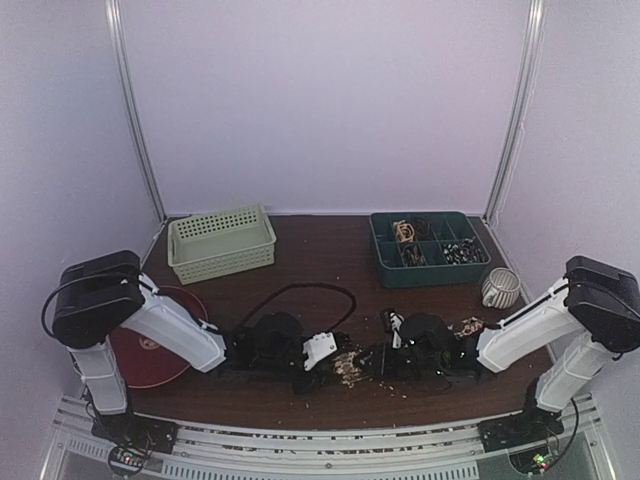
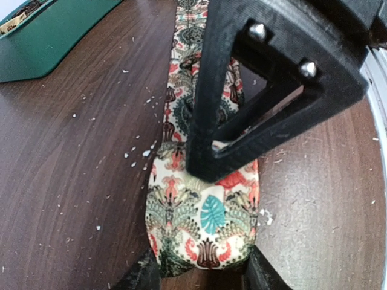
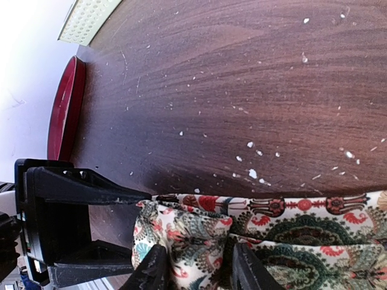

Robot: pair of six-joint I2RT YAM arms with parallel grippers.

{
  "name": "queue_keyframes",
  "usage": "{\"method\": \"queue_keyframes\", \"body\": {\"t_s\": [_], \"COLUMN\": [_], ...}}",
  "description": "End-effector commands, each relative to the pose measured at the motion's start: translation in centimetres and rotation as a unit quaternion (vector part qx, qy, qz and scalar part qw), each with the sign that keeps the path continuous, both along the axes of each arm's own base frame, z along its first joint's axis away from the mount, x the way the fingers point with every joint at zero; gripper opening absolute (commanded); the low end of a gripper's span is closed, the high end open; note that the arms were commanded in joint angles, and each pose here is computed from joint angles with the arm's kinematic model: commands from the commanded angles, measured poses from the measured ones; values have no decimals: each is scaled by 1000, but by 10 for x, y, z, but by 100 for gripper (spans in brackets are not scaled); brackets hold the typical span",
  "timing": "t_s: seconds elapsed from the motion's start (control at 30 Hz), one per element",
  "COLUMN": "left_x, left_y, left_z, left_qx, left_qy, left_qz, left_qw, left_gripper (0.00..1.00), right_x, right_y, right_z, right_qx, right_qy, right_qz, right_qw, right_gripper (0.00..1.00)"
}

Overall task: Roll the ties
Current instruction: Roll the tie at the center of the board.

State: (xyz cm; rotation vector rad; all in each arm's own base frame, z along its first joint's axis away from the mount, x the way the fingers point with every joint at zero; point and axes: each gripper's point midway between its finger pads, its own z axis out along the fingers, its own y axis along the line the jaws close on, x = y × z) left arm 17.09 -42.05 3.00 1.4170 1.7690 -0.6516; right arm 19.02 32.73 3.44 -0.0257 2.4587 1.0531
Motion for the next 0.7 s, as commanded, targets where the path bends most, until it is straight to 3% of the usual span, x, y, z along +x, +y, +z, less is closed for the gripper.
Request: {"method": "queue_keyframes", "body": {"t_s": [0.0,0.23,0.37,0.43,0.67], "left_x": [16,20,14,10,5], "left_y": [3,7,17,24,32], "left_z": [8,17,25,26,15], "left_qx": [11,9,-13,-24,-45], "left_qy": [-38,-35,-7,8,58], "left_qz": [18,36,53,65,98], "left_qw": [999,999,999,998,992], "left_gripper": [46,68,70,63,22], "right_x": [2,1,1,2,7], "right_y": [-12,-10,-15,-17,-18], "right_z": [-4,-16,-19,-18,-4], "right_qx": [-35,-41,-51,-52,-43], "right_qy": [-11,-2,-4,-7,-18], "right_qz": [-5,2,-2,-4,-10], "right_qw": [999,999,999,999,999], "right_gripper": [37,31,30,30,35]}}
